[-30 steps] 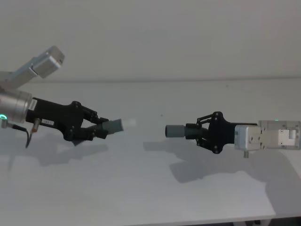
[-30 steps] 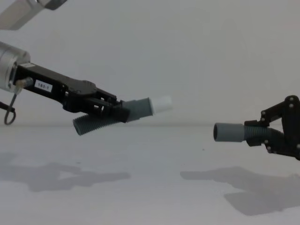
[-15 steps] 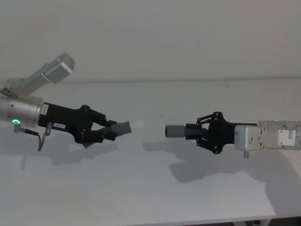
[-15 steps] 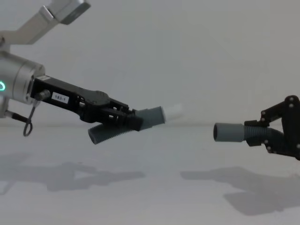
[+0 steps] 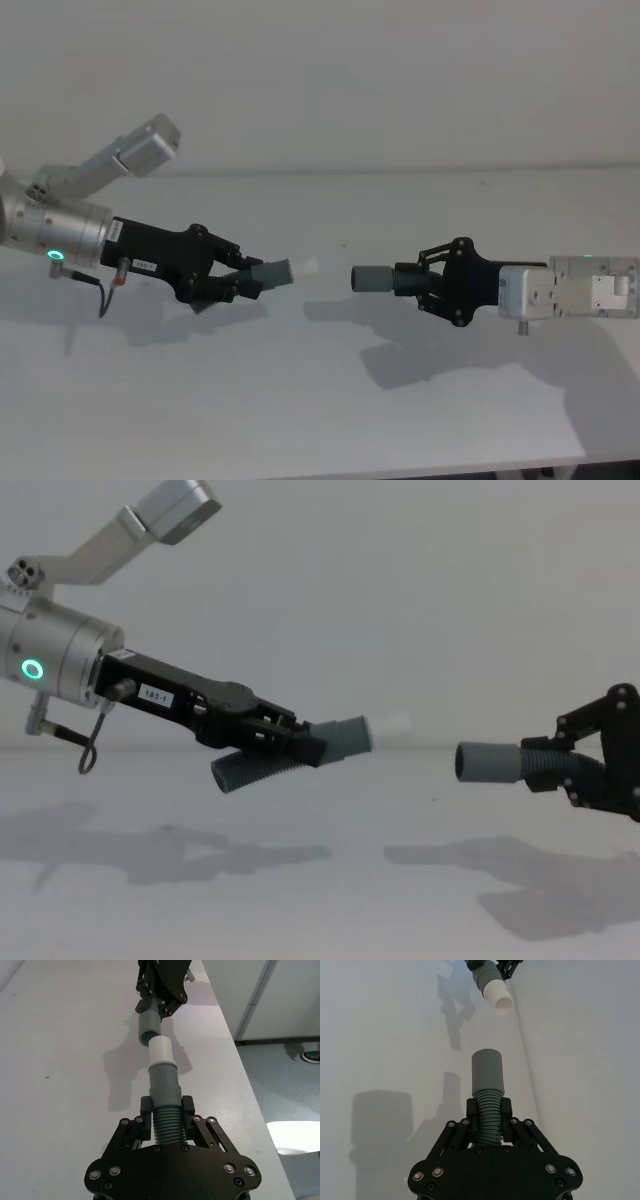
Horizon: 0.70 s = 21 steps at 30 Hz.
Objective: Use both hands to pick up one end of the pipe from the table, align the ends, and insert them.
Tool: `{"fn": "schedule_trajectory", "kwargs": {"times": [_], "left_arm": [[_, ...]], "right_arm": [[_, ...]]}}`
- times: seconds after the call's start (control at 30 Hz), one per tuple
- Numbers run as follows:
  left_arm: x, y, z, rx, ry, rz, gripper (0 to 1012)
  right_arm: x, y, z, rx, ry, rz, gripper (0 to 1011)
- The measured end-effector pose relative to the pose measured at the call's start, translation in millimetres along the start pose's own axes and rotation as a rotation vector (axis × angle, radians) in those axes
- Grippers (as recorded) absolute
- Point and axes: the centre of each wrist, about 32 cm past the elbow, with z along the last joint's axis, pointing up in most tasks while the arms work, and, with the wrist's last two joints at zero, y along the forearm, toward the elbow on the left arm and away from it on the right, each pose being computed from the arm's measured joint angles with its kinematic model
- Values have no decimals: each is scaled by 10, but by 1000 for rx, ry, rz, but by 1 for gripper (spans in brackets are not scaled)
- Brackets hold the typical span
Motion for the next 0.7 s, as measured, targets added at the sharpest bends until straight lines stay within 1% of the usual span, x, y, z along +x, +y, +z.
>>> {"fn": "schedule_trajectory", "kwargs": {"times": [0.07, 0.1, 0.13, 0.17, 0.23, 0.27, 0.3, 0.33, 0.47, 0.5, 0.57, 0.7], "left_arm": [[31, -20, 10, 5, -1, -9, 325], [57, -31, 19, 9, -1, -13, 325], [57, -31, 19, 9, -1, -13, 325], [79, -38, 25, 14, -3, -18, 323], [103, -50, 33, 17, -3, -23, 325], [130, -61, 43, 21, -3, -26, 325], [142, -66, 46, 23, -5, -29, 325], [166, -82, 53, 26, -5, -34, 325], [222, -109, 67, 31, -3, -41, 325], [251, -137, 69, 36, -4, -50, 325], [286, -170, 73, 36, -4, -60, 325], [320, -199, 84, 39, -6, -70, 325]], "right_arm": [[0, 0, 0, 0, 0, 0, 237], [0, 0, 0, 0, 0, 0, 236], [0, 0, 0, 0, 0, 0, 236], [0, 0, 0, 0, 0, 0, 237], [0, 0, 0, 0, 0, 0, 237], [0, 0, 0, 0, 0, 0, 237], [0, 0, 0, 0, 0, 0, 237], [0, 0, 0, 0, 0, 0, 237], [0, 0, 0, 0, 0, 0, 237], [0, 0, 0, 0, 0, 0, 237], [0, 0, 0, 0, 0, 0, 237], [0, 0, 0, 0, 0, 0, 237]]}}
